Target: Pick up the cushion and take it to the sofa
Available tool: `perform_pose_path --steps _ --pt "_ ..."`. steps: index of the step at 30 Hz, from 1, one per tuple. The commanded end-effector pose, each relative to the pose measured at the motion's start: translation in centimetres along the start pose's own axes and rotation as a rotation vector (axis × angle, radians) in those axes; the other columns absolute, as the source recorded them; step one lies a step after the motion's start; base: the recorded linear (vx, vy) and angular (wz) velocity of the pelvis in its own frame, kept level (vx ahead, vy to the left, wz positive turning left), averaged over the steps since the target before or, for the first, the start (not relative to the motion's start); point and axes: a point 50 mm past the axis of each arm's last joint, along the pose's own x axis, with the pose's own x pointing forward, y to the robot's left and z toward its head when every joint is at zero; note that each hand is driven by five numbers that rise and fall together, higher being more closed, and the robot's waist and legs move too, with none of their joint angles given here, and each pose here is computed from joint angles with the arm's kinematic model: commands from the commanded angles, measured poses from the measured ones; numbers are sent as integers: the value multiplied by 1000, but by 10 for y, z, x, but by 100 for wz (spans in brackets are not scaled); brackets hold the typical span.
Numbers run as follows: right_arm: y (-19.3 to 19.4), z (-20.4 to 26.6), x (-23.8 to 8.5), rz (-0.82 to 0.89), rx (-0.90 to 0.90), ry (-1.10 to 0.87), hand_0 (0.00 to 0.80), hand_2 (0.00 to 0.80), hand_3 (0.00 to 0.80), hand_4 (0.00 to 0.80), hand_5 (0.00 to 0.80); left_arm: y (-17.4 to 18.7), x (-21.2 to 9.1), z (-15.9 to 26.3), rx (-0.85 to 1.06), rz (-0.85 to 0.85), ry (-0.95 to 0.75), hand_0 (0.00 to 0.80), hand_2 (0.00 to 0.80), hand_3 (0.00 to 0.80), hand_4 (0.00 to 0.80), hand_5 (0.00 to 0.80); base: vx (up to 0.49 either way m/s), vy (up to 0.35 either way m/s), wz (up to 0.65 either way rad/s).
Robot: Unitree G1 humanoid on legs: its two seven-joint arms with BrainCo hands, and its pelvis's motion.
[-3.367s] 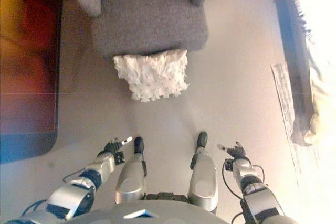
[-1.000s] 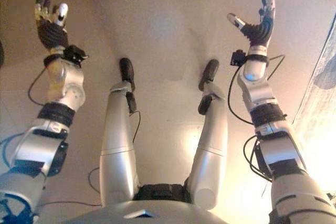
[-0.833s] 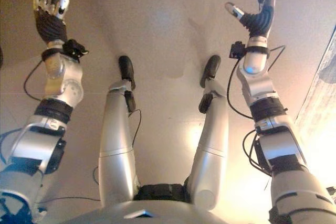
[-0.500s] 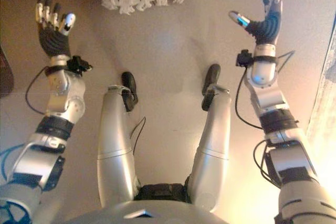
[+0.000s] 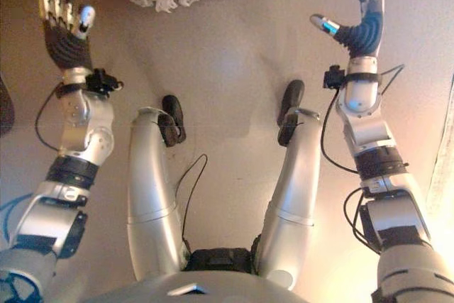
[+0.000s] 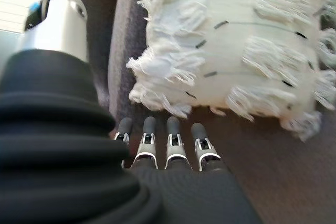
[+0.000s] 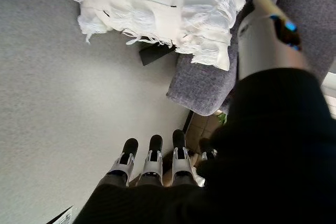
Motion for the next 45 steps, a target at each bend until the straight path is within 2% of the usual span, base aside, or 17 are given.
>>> perform_pose_path --steps 1,9,10,17,25,32,33,35,36,37,38,39,40,41,45 --pt "-5 21 17 8 21 -78 0 0 0 0 0 -2 10 3 -40 34 -20 0 0 0 0 0 0 0 0" --pt "6 39 42 50 36 -106 0 0 0 0 0 -9 34 14 -97 65 -10 0 0 0 0 0 -14 33 1" --pt "10 44 51 57 55 -94 0 0 0 0 0 -17 44 19 -95 47 -6 0 0 0 0 0 8 50 2" --pt "21 53 63 95 95 -76 0 0 0 0 0 -36 57 21 -84 -37 43 0 0 0 0 0 6 47 3" --pt "56 68 74 284 190 -46 0 0 0 0 0 -68 67 19 -87 -185 137 0 0 0 0 0 -3 34 0" --pt "79 73 71 438 270 -29 0 0 0 0 0 -87 64 18 -123 -270 144 0 0 0 0 0 -6 22 1" --pt "83 74 70 473 279 -24 0 0 0 0 0 -91 63 18 -118 -290 147 260 260 260 260 260 -2 3 4" --pt "90 75 68 530 281 -24 0 0 0 0 0 -96 61 16 -123 -332 159 147 147 147 147 147 -3 -1 5" --pt "93 75 66 558 282 -20 0 0 0 0 0 -99 59 15 -115 -356 161 245 245 245 245 245 -3 -1 7" --pt "96 75 65 578 281 -18 154 154 154 154 154 -102 57 14 -114 -376 166 471 471 471 471 471 -3 -5 8" --pt "97 74 64 586 294 -6 464 464 464 464 464 -104 54 11 -121 -393 174 781 781 781 781 781 -2 -8 8" --pt "100 73 63 598 315 4 558 558 558 558 558 -107 53 10 -124 -404 182 800 800 800 800 800 -1 -11 8" --pt "101 73 63 603 326 8 618 618 618 618 618 -108 52 9 -130 -411 190 800 800 800 800 800 2 -19 7" --pt "103 72 61 610 350 17 800 800 800 800 800 -110 51 8 -145 -425 200 800 800 800 800 800 2 -20 7" --pt "113 70 56 631 400 18 800 800 800 800 800 -117 43 2 -191 -460 221 800 800 800 800 800 4 -7 8"
